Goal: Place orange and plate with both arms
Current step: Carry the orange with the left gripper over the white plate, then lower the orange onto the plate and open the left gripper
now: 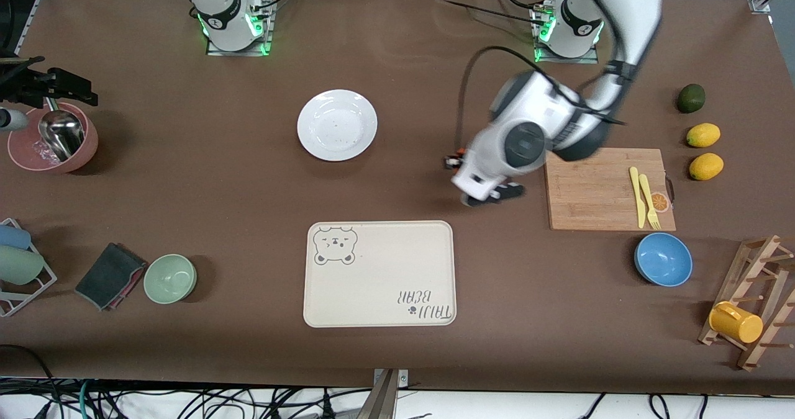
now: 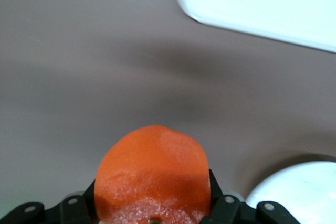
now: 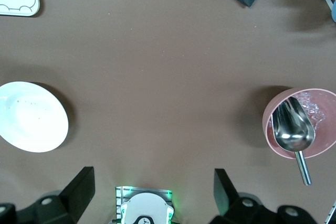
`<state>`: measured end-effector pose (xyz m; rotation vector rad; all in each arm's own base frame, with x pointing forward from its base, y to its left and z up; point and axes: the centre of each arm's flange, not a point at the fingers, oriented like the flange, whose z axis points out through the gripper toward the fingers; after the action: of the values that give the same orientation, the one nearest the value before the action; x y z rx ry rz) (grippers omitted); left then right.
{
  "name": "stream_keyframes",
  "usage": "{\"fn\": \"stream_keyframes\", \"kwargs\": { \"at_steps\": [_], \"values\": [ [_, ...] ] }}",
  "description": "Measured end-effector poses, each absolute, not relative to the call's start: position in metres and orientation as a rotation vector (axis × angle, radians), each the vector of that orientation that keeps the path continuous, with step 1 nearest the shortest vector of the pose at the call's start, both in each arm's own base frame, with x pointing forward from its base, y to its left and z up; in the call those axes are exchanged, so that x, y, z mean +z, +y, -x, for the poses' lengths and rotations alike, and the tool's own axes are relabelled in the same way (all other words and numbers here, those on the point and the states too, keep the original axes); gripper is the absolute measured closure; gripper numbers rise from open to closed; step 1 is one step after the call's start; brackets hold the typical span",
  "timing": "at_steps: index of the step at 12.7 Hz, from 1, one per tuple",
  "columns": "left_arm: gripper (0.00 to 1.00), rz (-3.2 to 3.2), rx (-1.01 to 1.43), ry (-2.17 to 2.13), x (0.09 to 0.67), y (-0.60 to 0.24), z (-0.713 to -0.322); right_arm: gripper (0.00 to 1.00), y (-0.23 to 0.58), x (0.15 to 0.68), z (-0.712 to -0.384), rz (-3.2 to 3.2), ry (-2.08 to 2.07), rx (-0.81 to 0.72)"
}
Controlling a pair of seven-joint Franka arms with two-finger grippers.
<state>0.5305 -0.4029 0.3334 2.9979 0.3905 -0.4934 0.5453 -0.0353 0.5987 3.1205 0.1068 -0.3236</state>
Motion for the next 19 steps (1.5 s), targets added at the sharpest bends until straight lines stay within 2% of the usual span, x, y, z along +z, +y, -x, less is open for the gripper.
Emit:
{"fn": "stream_keyframes", "kwargs": {
  "at_steps": [4, 7, 13, 16, 19],
  "values": [
    [0.28, -2.938, -0.407, 0.459, 0.283, -0.582, -0.403, 0.00, -0.036, 0.599, -0.545, -3.121, 0.106, -0.324],
    [0.28, -2.904, -0.404, 0.458, 0.252, -0.654, -0.330, 0.00, -0.036, 0.599, -0.545, -3.121, 0.105, -0.324],
    [0.28, -2.962, -0.337, 0.465, 0.197, -0.673, -0.324, 0.00, -0.048, 0.596, -0.545, -3.123, 0.070, -0.330],
    [0.01, -2.954, -0.324, 0.465, 0.204, -0.677, -0.327, 0.00, -0.052, 0.596, -0.546, -3.123, 0.059, -0.333],
    [0.00, -2.981, -0.319, 0.519, 0.252, -0.660, -0.365, 0.00, -0.051, 0.581, -0.553, -3.120, 0.062, -0.373]
  ]
}}
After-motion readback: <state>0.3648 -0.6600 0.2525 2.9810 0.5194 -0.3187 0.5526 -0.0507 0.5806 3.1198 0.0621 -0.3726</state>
